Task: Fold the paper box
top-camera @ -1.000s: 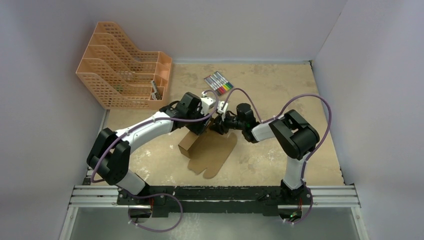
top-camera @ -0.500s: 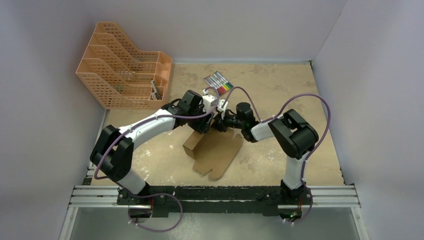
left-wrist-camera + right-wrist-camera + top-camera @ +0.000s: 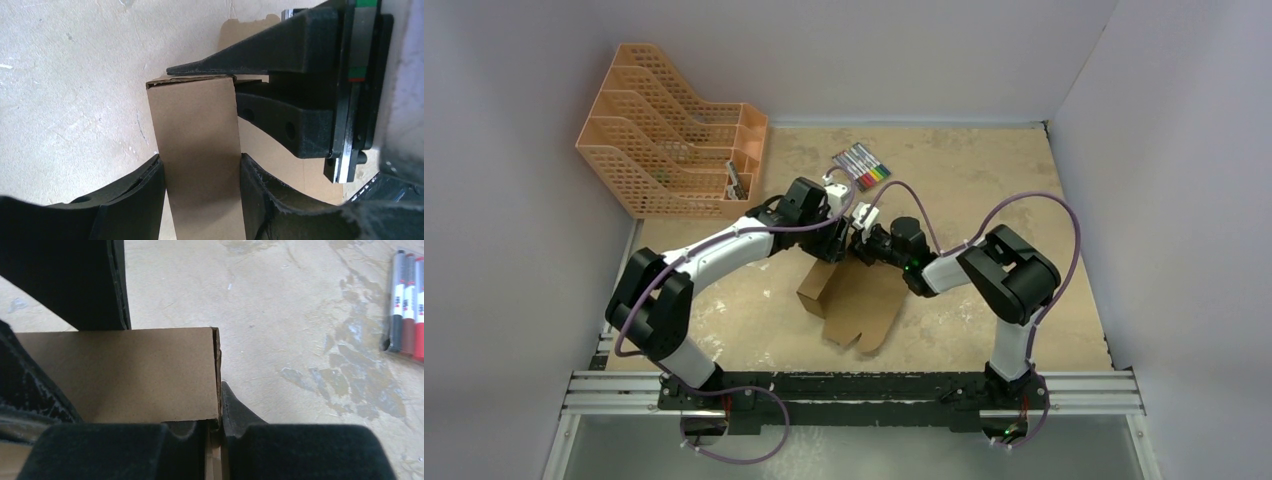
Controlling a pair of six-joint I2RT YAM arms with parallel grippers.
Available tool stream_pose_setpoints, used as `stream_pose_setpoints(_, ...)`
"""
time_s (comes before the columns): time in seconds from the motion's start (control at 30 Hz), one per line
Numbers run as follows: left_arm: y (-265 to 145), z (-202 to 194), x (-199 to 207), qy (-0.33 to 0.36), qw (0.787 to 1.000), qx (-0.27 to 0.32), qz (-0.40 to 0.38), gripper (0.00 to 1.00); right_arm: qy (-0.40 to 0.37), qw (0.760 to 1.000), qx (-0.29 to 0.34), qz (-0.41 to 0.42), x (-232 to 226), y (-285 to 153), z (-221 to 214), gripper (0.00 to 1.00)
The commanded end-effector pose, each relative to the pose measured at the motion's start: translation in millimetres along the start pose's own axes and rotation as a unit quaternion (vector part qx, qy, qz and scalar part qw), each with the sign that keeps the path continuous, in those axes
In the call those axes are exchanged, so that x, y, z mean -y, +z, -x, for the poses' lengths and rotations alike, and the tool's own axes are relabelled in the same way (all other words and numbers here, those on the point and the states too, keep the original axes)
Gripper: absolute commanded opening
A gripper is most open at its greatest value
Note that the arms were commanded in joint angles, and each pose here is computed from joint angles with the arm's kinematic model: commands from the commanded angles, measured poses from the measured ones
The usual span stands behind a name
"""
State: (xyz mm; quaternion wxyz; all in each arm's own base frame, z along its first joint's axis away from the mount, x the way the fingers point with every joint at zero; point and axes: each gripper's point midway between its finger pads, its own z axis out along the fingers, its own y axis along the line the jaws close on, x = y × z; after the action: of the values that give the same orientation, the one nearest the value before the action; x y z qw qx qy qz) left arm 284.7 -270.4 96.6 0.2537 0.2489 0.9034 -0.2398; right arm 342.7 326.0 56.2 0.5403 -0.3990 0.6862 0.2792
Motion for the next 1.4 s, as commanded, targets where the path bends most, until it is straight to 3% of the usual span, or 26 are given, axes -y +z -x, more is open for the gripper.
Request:
stream_pose_setpoints(0.0,1.5,-6.2,64.9,-0.021,0.988,-0.022,-0.152,0.46,-0.024,0.993,0.074,-0.088,24.8,1.5,51.7,0.10)
stream_pose_setpoints(0.17,1.0,-4.8,75.2,-0.034,0.983,-0.024,-0.181,0.47,-0.014,0.991,0.065,-0.120,32.2,1.5,52.4,0.06)
stream_pose_setpoints(0.43,1.7,-1.5,76.1,-0.043,0.982,-0.017,-0.183,0.47,0.005,0.992,0.047,-0.113,27.9,6.9,48.6,0.09)
stream_pose_setpoints(0.83,9.2,10.9,5.0,-0.096,0.989,0.039,-0.105,0.47,0.017,0.997,-0.024,-0.076,8.7,-38.1,85.2,0.50)
stream_pose_setpoints(1.07,21.0,14.5,-11.3,-0.150,0.983,0.072,-0.085,0.47,0.032,0.987,-0.081,-0.134,19.3,-92.2,111.5,0.59)
stream_pose_setpoints(1.23,22.9,21.2,-31.9,-0.218,0.966,0.122,-0.061,0.49,0.081,0.971,-0.079,-0.210,32.9,-129.4,132.5,0.66)
stream_pose_setpoints(1.27,23.5,19.9,-36.9,-0.234,0.962,0.129,-0.053,0.50,0.094,0.967,-0.075,-0.223,34.9,-135.6,136.9,0.91)
stream_pose_setpoints(1.3,23.9,18.9,-40.5,-0.246,0.958,0.136,-0.047,0.50,0.104,0.965,-0.072,-0.231,35.8,-141.4,141.7,0.98)
stream_pose_setpoints(1.37,23.6,19.1,-46.6,-0.275,0.948,0.156,-0.039,0.50,0.121,0.961,-0.071,-0.240,36.1,-148.8,152.6,0.99)
